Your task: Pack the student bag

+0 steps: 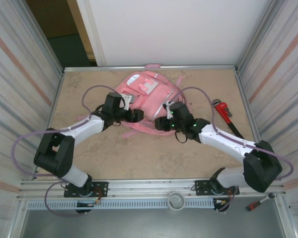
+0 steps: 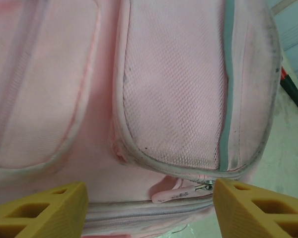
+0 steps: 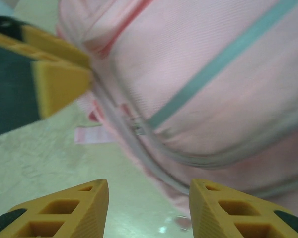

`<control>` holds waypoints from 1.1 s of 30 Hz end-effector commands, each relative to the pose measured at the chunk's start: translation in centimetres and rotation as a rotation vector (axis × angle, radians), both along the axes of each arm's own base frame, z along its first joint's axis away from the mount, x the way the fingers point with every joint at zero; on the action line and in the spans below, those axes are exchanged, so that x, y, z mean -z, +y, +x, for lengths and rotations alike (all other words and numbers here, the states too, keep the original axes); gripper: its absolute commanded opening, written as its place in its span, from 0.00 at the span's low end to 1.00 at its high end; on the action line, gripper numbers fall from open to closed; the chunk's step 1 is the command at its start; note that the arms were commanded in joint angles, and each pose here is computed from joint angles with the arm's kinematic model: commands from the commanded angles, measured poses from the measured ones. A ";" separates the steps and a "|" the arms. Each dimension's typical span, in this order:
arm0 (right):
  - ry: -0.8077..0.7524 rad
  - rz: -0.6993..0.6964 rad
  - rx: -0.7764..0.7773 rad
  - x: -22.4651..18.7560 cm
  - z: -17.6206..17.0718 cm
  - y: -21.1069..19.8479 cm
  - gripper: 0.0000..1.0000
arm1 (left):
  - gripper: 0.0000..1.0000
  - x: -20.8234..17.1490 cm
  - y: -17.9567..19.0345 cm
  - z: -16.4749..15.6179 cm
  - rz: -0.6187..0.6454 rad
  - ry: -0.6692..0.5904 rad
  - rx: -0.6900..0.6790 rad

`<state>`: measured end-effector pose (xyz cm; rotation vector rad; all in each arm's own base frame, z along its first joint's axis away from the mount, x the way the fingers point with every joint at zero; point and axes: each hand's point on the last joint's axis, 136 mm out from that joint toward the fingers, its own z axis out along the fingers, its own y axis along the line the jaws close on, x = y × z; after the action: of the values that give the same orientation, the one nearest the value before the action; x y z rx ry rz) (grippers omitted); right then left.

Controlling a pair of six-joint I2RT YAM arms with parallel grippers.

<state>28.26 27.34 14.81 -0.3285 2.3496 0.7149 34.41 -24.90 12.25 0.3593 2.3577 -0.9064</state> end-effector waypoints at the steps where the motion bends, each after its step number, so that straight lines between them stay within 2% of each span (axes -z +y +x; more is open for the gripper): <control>1: -0.006 0.068 0.030 -0.2 0.3 2.1 0.45 | 0.68 -1.0 -1.8 0.6 -0.085 0.039 0.018; 10: 0.067 0.117 0.059 1.7 1.1 3.3 0.40 | 0.62 -0.5 -3.3 1.9 -0.128 0.072 0.041; 16: 0.088 0.116 0.197 2.8 2.0 2.9 0.39 | 0.57 0.2 -2.8 2.9 -0.087 0.077 -0.009; 19: 0.112 0.139 0.284 3.4 2.3 2.4 0.38 | 0.53 -0.6 -2.3 2.7 -0.096 0.051 -0.032; 25: 0.082 0.151 0.305 3.4 3.1 3.8 0.38 | 0.54 -2.1 -2.2 2.5 -0.110 0.015 -0.030; 33: 0.065 0.147 0.401 4.3 4.3 4.3 0.36 | 0.56 -1.4 -3.1 3.7 -0.110 0.034 -0.008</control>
<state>31.17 31.28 9.47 0.1398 2.3776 0.7011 36.59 -27.04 12.03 0.2590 2.3933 -1.0282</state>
